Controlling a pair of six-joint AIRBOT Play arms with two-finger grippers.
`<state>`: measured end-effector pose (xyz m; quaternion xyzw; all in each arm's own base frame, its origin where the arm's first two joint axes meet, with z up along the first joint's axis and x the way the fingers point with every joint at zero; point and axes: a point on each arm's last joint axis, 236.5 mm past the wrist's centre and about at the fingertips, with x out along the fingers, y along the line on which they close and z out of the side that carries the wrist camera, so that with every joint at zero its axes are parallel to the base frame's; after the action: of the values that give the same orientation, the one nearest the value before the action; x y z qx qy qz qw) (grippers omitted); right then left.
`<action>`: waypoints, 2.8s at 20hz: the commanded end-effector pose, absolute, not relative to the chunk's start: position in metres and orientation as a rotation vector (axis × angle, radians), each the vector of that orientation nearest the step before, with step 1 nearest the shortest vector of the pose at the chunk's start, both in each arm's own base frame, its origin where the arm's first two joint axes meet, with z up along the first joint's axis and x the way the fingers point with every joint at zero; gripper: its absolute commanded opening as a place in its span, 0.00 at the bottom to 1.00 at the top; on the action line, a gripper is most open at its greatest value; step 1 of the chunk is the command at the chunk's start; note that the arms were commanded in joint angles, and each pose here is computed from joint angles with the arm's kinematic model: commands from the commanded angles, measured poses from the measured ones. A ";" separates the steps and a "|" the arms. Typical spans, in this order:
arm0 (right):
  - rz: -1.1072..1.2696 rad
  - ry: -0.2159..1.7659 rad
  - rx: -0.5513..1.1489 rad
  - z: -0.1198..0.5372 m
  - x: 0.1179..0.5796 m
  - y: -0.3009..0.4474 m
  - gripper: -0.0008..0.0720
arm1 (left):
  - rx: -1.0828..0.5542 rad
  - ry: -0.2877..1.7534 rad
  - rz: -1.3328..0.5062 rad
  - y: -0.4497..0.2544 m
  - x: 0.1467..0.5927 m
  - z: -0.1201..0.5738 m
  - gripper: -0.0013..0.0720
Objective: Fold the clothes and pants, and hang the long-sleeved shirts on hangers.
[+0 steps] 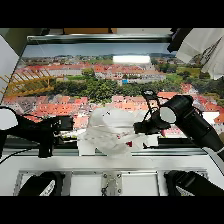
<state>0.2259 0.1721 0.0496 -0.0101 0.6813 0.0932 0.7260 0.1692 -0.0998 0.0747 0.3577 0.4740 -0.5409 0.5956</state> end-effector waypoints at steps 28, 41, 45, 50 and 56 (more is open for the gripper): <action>0.278 1.272 -0.011 0.138 0.276 0.165 0.04 | 0.682 0.941 -1.289 -0.150 0.229 0.057 0.04; 0.280 1.172 -0.010 0.165 0.292 0.165 0.04 | 0.666 1.007 -1.361 -0.151 0.222 0.042 0.04; 0.309 1.174 -0.007 0.165 0.290 0.171 0.04 | 0.690 1.011 -1.409 -0.171 0.225 0.026 0.04; 0.410 1.198 0.052 0.167 0.280 0.196 0.04 | 0.712 0.975 -1.400 -0.184 0.234 0.021 0.04; 0.513 1.186 0.050 0.161 0.273 0.248 0.04 | 0.675 0.998 -1.366 -0.178 0.238 0.021 0.04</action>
<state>0.2763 0.2199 0.1612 0.0136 0.5590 0.2147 0.8008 0.2346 -0.1792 0.0211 0.2991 0.4296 -0.5985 0.6064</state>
